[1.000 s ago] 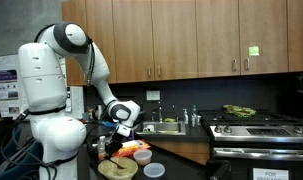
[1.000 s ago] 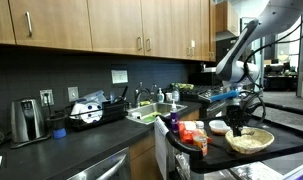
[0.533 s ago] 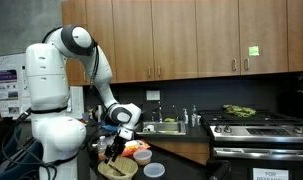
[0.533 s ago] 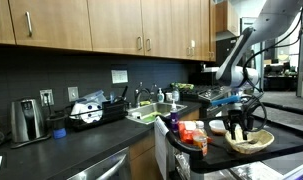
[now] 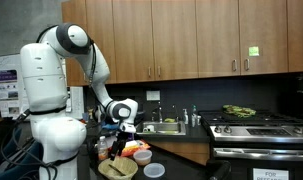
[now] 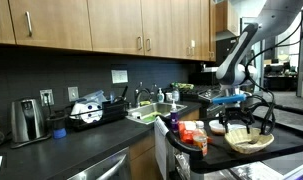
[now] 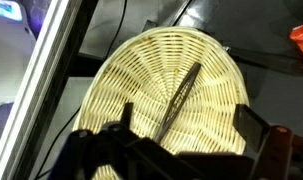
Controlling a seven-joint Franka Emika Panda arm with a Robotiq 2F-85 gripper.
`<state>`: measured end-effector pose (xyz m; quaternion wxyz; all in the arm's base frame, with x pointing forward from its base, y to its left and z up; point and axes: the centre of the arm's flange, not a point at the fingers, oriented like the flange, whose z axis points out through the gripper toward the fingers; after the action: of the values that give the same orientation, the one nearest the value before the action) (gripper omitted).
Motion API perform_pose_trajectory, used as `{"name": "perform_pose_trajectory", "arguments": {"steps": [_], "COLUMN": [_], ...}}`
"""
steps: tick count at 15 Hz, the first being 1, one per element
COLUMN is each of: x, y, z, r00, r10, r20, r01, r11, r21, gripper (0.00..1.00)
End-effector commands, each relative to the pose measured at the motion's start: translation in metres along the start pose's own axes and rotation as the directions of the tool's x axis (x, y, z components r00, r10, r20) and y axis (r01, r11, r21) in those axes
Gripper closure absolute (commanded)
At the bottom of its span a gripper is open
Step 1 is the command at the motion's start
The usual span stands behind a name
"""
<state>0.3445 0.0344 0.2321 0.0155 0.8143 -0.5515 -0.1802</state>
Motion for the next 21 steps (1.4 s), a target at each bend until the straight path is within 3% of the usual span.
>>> {"name": "perform_pose_trajectory", "arguments": {"steps": [1,4,6,11,15,21], "x": [-0.019,-0.025,-0.029,-0.035,-0.04,-0.05], "y": [0.03,0.026,0.02,0.004,-0.009,-0.03], "z": [-0.016,-0.026,-0.031,-0.028,-0.026,-0.023], "r00": [0.98,0.941,0.897,0.751,0.592,0.3], "r10": [-0.177,-0.31,-0.411,-0.634,-0.784,-0.931], "r20": [-0.089,-0.139,-0.165,-0.184,-0.189,-0.206], "r01": [0.177,0.307,0.402,0.61,0.746,0.896], "r11": [0.984,0.951,0.912,0.773,0.621,0.349], "r21": [0.001,-0.039,-0.084,-0.175,-0.241,-0.273], "gripper": [0.0,0.0,0.0,0.0,0.0,0.0]}}
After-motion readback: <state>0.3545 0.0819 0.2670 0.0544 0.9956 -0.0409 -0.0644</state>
